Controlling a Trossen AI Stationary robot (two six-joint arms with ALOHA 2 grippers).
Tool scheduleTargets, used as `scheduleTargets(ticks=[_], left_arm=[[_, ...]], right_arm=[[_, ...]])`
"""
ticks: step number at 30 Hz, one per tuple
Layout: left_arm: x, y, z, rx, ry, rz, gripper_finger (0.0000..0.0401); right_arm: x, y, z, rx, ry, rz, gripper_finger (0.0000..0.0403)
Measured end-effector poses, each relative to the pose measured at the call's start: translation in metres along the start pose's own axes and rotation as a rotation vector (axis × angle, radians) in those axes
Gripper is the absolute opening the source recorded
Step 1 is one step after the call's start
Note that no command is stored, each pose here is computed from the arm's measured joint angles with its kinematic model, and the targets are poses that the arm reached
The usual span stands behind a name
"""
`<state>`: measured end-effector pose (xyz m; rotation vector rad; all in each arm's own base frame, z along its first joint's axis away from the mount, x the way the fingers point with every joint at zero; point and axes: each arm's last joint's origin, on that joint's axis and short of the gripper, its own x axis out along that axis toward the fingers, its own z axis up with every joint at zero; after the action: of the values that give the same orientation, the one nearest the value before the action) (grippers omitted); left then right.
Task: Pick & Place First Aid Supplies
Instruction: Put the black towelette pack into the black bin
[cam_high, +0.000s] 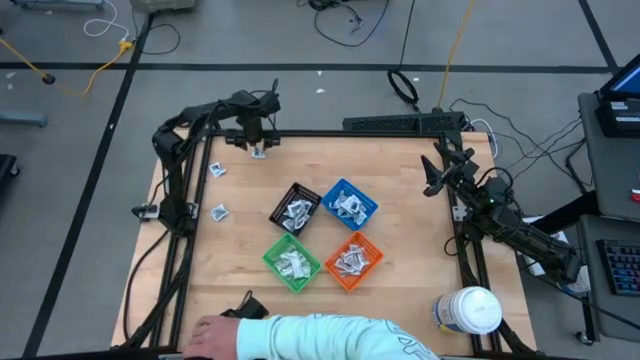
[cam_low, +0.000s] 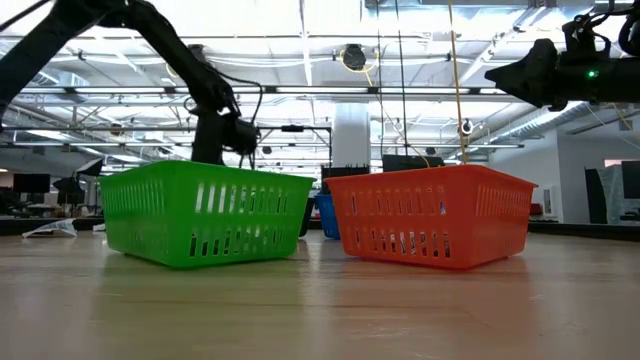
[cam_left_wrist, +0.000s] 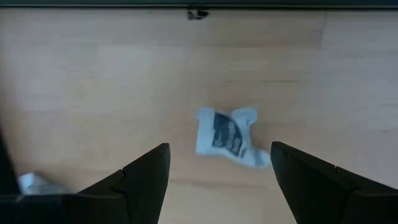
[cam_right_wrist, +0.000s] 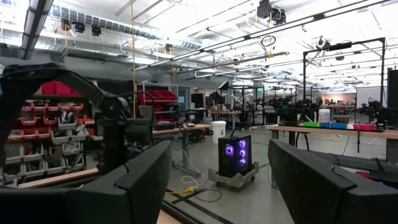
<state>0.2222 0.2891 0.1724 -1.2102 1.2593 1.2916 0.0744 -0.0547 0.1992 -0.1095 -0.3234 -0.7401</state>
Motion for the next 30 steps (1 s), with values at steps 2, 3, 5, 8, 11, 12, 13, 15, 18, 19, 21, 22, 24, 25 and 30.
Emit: scheduleTargets(ticks=[2,3,5,8,11,12,13,15,18,19,21,22,24,25,30], left_arm=[[0.008,-0.004,0.002,0.003,0.0,0.002,0.0285],[0.011,-0.005,0.003,0.004,0.001,0.003,0.0285],[0.017,-0.008,0.005,0.016,-0.003,-0.003,0.0285],[0.019,-0.008,0.006,0.018,-0.008,-0.002,0.0278],[0.019,-0.008,0.006,0.019,-0.003,0.004,0.0246],[0.019,-0.008,0.006,0.019,-0.002,0.003,0.023],[0.019,-0.008,0.006,0.02,-0.001,0.001,0.0211],[0.019,-0.008,0.005,0.025,0.006,-0.007,0.017],[0.019,-0.008,0.005,0.047,0.016,-0.02,0.0105],[0.019,-0.009,0.005,0.057,0.018,-0.021,0.0084],[0.019,-0.009,0.005,0.079,0.026,-0.031,0.0042],[0.019,-0.009,0.005,0.085,0.028,-0.035,0.0023],[0.019,-0.009,0.005,0.087,0.031,-0.038,0.0012],[0.019,-0.009,0.005,0.088,0.031,-0.039,0.0012],[0.007,-0.006,0.002,0.124,0.021,-0.053,0.0006]], right_arm=[[0.0,0.0,0.0,0.0,0.0,0.0,0.0263],[0.0,0.0,0.0,0.0,0.0,0.0,0.0263],[0.0,0.0,0.0,0.0,0.0,0.0,0.0263],[0.0,0.0,0.0,0.0,0.0,0.0,0.0263],[0.0,0.0,0.0,0.0,0.0,0.0,0.0263],[0.0,0.0,0.0,0.0,0.0,0.0,0.0263],[0.0,0.0,0.0,0.0,0.0,0.0,0.0263],[0.0,0.0,0.0,0.0,0.0,0.0,0.0263],[0.0,0.0,0.0,0.0,0.0,0.0,0.0263],[0.0,0.0,0.0,0.0,0.0,0.0,0.0263],[0.0,0.0,0.0,0.0,0.0,0.0,0.0263],[0.0,0.0,0.0,0.0,0.0,0.0,0.0263],[0.0,0.0,0.0,0.0,0.0,0.0,0.0263],[0.0,0.0,0.0,0.0,0.001,0.0,0.0263],[0.0,0.0,0.0,0.0,0.0,0.0,0.0263]])
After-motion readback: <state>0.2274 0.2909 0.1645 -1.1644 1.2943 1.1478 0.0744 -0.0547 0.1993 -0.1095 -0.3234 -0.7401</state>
